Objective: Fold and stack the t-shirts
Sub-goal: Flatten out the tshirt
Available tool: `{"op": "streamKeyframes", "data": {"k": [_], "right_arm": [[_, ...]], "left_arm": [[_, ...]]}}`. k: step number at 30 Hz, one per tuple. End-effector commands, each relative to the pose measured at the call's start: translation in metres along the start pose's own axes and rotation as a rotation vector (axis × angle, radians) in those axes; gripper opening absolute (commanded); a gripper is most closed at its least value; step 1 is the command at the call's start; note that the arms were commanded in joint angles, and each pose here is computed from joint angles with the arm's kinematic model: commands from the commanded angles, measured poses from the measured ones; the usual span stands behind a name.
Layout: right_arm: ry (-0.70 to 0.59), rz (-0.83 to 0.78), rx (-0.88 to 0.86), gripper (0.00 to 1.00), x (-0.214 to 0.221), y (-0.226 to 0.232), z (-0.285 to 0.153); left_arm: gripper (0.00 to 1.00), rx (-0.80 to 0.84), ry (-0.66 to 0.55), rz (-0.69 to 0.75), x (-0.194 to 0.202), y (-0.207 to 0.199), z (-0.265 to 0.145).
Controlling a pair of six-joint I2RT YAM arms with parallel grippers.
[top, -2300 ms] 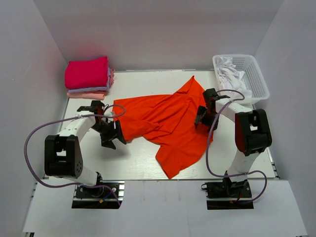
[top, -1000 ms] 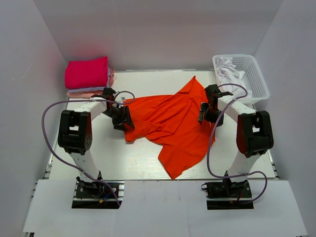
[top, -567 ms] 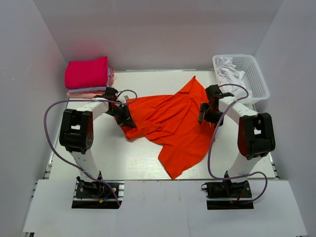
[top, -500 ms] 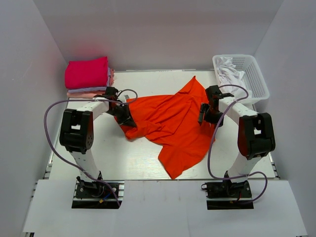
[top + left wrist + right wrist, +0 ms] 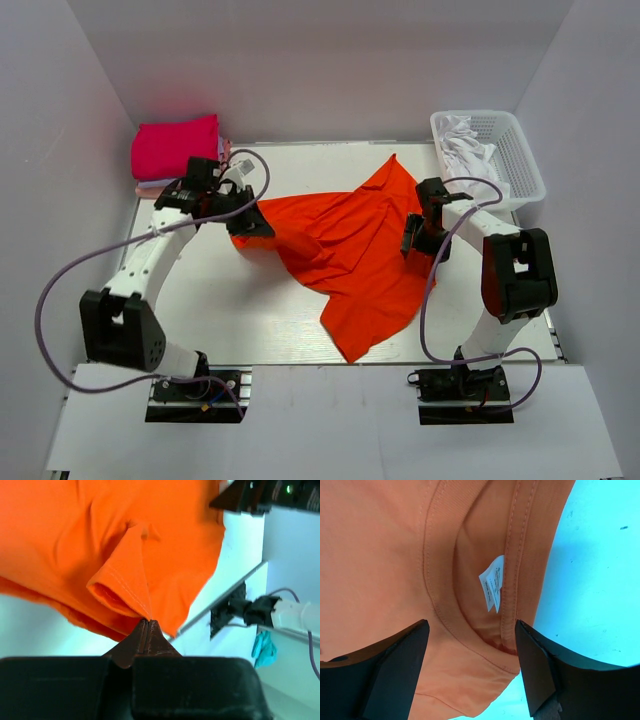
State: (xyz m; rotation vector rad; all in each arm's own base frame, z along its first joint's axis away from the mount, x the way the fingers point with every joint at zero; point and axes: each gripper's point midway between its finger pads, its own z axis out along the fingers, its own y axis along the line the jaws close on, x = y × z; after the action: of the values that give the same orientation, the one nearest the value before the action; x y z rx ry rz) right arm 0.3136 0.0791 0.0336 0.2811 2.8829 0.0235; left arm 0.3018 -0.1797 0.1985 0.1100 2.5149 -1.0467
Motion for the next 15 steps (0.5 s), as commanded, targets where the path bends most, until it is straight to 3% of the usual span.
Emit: {"op": "streamKeyframes", "data": {"k": [1, 5, 7, 12, 15], "right_arm": [[0.024, 0.019, -0.005, 0.75, 0.008, -0.002, 0.003], [0.063, 0.025, -0.001, 0.73, 0.017, -0.002, 0.007], [0.079, 0.03, 0.004, 0.73, 0.021, -0.004, 0.007], [0.121, 0.036, 0.023, 0.73, 0.029, -0.007, 0.013], [0.119, 0.037, 0.002, 0.71, 0.027, -0.002, 0.012]], "left_arm": [[0.0, -0.046, 0.13, -0.101, 0.051, 0.003, -0.014], [0.0, -0.07, 0.131, -0.151, 0.079, 0.004, -0.024], [0.0, -0.175, 0.059, -0.144, 0.082, 0.011, -0.043], [0.0, -0.384, -0.098, -0.182, 0.068, 0.028, -0.08], [0.0, -0.382, -0.151, -0.193, 0.057, 0.023, -0.085]]}}
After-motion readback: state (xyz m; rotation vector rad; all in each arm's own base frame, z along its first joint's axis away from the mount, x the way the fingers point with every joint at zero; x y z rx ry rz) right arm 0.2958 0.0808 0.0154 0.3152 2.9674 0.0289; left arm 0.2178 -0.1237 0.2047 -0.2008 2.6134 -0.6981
